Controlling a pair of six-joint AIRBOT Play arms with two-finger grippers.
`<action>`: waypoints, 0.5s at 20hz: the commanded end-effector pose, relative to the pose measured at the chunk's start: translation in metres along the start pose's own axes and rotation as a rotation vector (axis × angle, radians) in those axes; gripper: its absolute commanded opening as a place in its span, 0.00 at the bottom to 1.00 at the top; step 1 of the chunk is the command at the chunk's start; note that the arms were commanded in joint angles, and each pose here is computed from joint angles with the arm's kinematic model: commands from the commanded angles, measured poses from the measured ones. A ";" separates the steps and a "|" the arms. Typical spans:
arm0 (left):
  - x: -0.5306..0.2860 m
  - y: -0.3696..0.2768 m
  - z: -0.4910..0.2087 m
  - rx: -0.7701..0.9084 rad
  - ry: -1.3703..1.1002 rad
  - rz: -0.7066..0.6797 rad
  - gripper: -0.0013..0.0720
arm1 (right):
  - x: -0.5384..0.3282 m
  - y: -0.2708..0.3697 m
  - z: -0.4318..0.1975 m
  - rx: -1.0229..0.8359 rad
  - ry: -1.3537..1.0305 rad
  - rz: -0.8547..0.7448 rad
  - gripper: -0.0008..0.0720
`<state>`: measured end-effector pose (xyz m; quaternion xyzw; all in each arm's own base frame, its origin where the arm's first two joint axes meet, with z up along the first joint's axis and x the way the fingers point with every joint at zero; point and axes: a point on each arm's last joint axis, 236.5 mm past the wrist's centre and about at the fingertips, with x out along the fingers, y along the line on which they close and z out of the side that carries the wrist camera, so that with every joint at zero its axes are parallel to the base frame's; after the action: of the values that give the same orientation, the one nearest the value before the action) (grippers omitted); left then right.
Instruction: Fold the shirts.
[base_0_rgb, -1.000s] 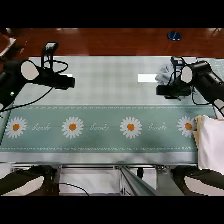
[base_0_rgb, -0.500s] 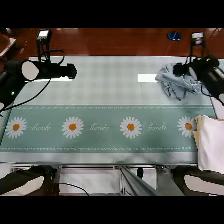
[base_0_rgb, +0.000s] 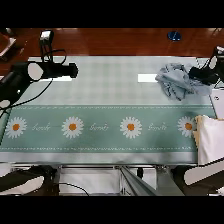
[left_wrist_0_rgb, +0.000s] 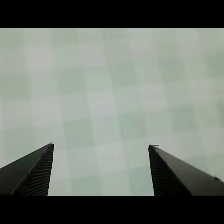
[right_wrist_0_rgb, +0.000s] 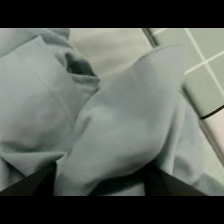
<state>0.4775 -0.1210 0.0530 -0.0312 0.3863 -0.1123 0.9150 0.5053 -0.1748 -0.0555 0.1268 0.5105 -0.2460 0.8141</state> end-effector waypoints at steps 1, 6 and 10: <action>0.017 -0.005 -0.017 -0.021 0.054 -0.016 0.97 | 0.021 0.007 -0.036 -0.009 0.171 0.058 0.59; -0.010 0.033 -0.007 0.033 0.113 0.081 0.97 | -0.025 0.065 -0.040 -0.047 0.216 0.332 0.04; -0.087 0.070 0.003 -0.069 0.155 0.131 0.97 | -0.186 0.107 0.073 -0.127 -0.239 0.534 0.04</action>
<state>0.4657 -0.0646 0.0834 -0.0183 0.4279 -0.0663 0.9012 0.5298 -0.0972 0.0236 0.1905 0.4897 -0.0727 0.8477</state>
